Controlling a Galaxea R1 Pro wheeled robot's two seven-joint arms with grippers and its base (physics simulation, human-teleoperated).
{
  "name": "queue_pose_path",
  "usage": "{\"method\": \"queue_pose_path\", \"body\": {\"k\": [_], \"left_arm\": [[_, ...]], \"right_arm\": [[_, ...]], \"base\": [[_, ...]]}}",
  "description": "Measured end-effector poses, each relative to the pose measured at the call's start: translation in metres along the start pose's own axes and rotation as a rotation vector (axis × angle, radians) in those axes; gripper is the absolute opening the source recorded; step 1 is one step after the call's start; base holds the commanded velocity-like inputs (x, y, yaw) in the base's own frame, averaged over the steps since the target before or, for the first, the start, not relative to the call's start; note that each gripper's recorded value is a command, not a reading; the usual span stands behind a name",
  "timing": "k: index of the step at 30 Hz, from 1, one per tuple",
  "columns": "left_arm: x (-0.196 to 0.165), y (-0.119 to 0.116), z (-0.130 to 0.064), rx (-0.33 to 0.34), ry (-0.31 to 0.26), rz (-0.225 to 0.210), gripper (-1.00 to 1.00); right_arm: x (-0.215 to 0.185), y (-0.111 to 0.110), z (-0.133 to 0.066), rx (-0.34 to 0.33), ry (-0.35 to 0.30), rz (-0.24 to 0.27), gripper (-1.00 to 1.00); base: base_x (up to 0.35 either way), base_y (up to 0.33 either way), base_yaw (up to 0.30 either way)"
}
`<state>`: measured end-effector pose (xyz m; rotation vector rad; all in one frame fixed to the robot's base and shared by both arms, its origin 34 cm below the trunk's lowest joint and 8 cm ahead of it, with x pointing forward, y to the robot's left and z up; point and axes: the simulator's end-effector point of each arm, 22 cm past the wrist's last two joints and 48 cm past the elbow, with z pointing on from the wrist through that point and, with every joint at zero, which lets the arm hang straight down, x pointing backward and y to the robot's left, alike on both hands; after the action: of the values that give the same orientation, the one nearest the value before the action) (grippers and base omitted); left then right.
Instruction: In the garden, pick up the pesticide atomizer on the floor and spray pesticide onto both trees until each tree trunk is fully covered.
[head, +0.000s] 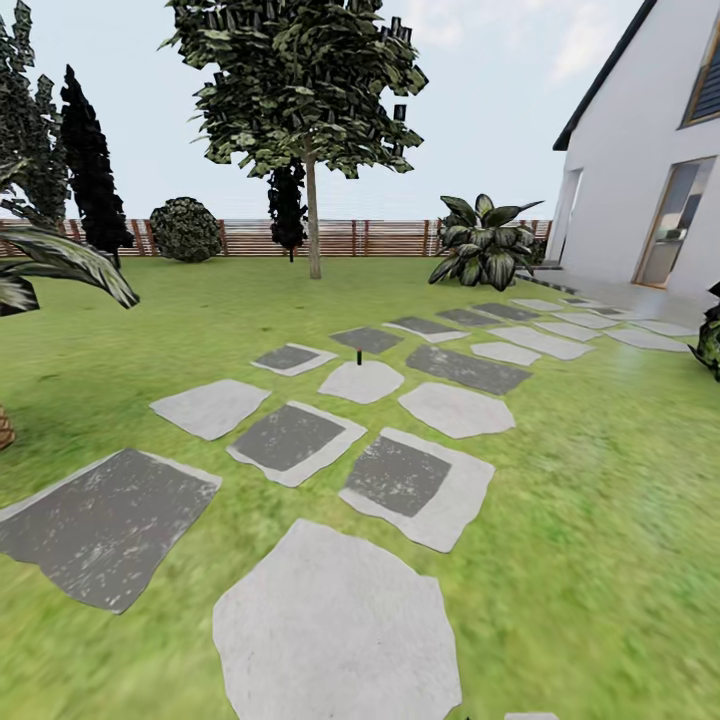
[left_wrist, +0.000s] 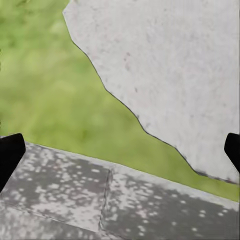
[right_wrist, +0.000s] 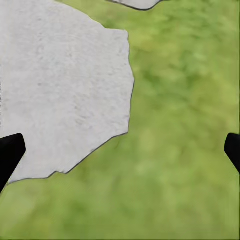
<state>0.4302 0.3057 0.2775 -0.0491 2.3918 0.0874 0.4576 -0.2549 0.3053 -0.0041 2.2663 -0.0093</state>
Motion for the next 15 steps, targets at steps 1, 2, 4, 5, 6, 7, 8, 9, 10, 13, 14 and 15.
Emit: {"method": "queue_pose_path", "body": {"k": [1,2,4,5,6,7,8,9,10,13,14,15], "left_arm": [[0.0,0.0,0.0,0.0,0.0,0.0,1.0],[0.0,0.0,0.0,0.0,0.0,0.0,1.0],[0.0,0.0,0.0,0.0,0.0,0.0,1.0],[0.0,0.0,0.0,0.0,0.0,0.0,1.0],[0.0,0.0,0.0,0.0,0.0,0.0,1.0],[0.0,0.0,0.0,0.0,0.0,0.0,1.0],[0.0,0.0,0.0,0.0,0.0,0.0,1.0],[0.0,0.0,0.0,0.0,0.0,0.0,1.0],[0.0,0.0,0.0,0.0,0.0,0.0,1.0],[0.0003,0.0,-0.0001,0.0,0.001,0.0,1.0],[0.0004,0.0,-0.0001,0.0,0.001,0.0,1.0],[0.0004,0.0,-0.0001,0.0,0.001,0.0,1.0]], "right_arm": [[0.0,0.0,0.0,0.0,0.0,0.0,1.0],[0.0,0.0,0.0,0.0,0.0,0.0,1.0],[0.0,0.0,0.0,0.0,0.0,0.0,1.0],[0.0001,0.0,0.0,0.0,0.0,0.0,1.0],[0.0001,0.0,0.0,0.0,0.001,0.0,1.0],[0.0002,0.0,0.0,0.0,0.001,0.0,1.0],[0.0002,0.0,0.0,0.0,0.001,0.0,1.0],[0.0002,0.0,0.0,0.0,0.001,0.0,1.0],[0.0001,-0.0001,0.0,0.0,0.001,0.0,1.0],[0.0002,0.0,0.0,0.0,0.001,0.0,1.0],[0.0002,0.0,0.0,0.0,0.001,0.0,1.0],[0.0004,0.0,0.0,0.0,0.001,0.0,1.0]], "base": [[0.329,0.135,0.0],[0.328,0.137,0.0],[0.327,0.141,0.0],[0.326,0.144,0.0],[0.326,0.145,0.0],[0.326,0.145,0.0],[0.326,0.145,0.0],[0.326,0.145,0.0],[0.326,0.145,0.0],[0.326,0.144,0.0],[0.327,0.141,0.0],[0.326,0.138,0.0]]}}
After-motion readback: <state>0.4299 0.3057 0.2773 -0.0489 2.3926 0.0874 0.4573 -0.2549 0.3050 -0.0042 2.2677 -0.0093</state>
